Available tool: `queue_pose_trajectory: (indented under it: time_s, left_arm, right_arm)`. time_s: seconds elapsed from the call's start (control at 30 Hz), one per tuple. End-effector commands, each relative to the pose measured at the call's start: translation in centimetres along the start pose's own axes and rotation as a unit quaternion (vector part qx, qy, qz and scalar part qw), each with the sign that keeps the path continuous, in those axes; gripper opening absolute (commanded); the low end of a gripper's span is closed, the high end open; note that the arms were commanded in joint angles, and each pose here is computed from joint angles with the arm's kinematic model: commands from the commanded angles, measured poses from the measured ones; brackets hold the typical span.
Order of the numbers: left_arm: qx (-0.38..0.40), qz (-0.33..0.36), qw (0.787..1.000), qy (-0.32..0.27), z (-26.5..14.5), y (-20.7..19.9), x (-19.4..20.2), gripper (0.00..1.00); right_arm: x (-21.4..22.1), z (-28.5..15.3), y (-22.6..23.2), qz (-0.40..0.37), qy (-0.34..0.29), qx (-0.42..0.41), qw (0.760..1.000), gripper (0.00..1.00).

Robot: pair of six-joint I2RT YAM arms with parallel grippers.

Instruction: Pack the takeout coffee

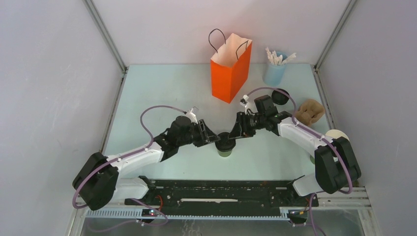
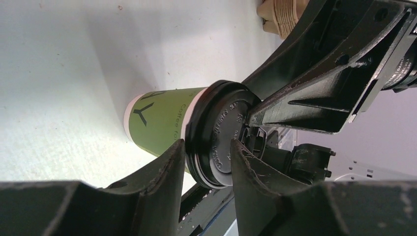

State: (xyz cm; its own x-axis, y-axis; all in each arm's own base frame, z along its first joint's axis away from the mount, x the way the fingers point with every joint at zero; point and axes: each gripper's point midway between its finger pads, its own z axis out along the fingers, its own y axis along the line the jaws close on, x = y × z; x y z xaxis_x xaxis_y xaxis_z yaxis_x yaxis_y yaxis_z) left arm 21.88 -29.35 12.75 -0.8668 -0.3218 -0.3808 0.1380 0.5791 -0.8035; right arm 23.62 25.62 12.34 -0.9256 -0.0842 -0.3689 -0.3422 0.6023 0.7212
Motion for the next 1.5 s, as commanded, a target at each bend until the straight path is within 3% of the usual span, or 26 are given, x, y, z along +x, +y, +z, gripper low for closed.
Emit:
queue_pose_trajectory:
  time_s: [0.0, 0.4, 0.67, 1.07, 1.2, 1.37, 1.47]
  left_arm:
    - [-0.006, 0.019, 1.000, -0.023, -0.3, -0.5, -1.0, 0.45]
    - [-0.002, 0.024, 1.000, -0.001, -0.9, -0.9, 0.1, 0.54]
    - [-0.036, 0.022, 0.999, 0.012, -0.4, 1.4, 1.6, 0.48]
    - [-0.089, 0.022, 0.995, 0.027, -0.2, 5.3, 3.2, 0.43]
    - [-0.081, 0.030, 0.996, 0.023, -0.4, 4.6, 2.9, 0.44]
    - [-0.073, 0.043, 0.996, 0.016, -0.8, 3.4, 2.0, 0.45]
    - [-0.070, 0.047, 0.996, 0.019, -0.8, 3.0, 2.0, 0.46]
  right_arm:
    - [0.3, 0.3, 0.0, -0.010, -0.001, -0.003, 1.000, 0.47]
    - [0.5, 0.6, -0.7, -0.011, -0.013, -0.006, 1.000, 0.44]
    - [0.7, 0.4, -0.7, -0.005, -0.038, -0.010, 0.999, 0.44]
    - [3.6, 1.4, -3.6, 0.079, -0.051, -0.073, 0.993, 0.43]
    - [1.6, 0.0, -1.4, 0.039, -0.067, -0.067, 0.995, 0.57]
    - [0.7, -1.9, 0.4, 0.019, -0.066, -0.059, 0.996, 0.81]
    - [1.9, -1.7, 0.5, 0.024, -0.038, -0.070, 0.997, 0.84]
